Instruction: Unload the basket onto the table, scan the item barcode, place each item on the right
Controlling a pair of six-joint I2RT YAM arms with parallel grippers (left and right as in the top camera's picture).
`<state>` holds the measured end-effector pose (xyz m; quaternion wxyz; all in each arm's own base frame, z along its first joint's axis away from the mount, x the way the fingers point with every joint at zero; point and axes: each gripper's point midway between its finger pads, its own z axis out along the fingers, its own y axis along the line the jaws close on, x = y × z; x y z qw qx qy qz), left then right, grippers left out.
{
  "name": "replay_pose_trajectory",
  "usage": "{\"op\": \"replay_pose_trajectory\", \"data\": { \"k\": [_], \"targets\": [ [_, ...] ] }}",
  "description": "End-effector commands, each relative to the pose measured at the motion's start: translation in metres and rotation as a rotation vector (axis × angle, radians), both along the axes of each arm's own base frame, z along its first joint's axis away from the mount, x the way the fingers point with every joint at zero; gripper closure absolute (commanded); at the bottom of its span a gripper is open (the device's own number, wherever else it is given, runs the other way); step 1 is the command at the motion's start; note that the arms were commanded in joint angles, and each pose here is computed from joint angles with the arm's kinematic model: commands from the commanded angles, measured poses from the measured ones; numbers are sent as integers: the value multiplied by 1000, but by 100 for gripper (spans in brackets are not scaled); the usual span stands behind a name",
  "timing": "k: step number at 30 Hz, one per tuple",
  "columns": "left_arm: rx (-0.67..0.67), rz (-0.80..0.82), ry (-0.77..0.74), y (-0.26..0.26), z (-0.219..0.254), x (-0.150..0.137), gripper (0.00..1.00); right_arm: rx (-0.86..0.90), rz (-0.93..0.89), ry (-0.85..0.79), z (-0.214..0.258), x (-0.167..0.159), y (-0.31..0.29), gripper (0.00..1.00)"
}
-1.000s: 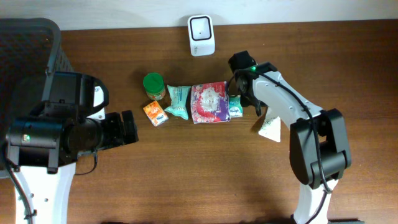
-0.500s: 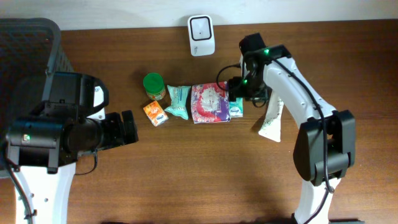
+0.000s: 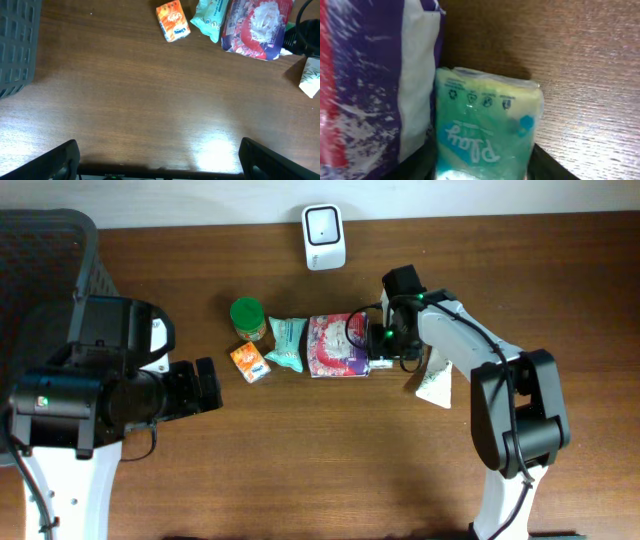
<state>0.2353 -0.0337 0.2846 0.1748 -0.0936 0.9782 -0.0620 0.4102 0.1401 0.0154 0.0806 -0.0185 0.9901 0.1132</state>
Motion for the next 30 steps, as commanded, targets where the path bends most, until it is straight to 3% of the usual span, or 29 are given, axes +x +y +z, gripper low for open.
{"op": "replay_pose_trajectory", "data": {
  "k": [1, 4, 8, 11, 14, 15, 20, 30],
  "targets": [
    [8, -4, -14, 2, 3, -1, 1, -125, -53, -19, -5, 4, -28, 57],
    [8, -4, -14, 2, 3, -1, 1, -264, -168, 12, -6, -2, -65, 62],
    [8, -4, -14, 2, 3, -1, 1, -310, -225, 63, 8, -5, -96, 56],
    [8, -4, -14, 2, 3, -1, 1, -288, -165, 85, 41, -1, -93, 29],
    [8, -4, -14, 2, 3, -1, 1, -210, -127, 101, 65, 0, -78, 12],
    [8, -4, -14, 2, 3, -1, 1, -156, -120, 110, 66, -1, -69, 0],
    [8, -4, -14, 2, 3, -1, 1, 18, -17, 133, 70, -8, -33, 1],
    [8, -4, -14, 2, 3, -1, 1, 119, 55, 85, 58, -4, 8, 1]
  ]
}}
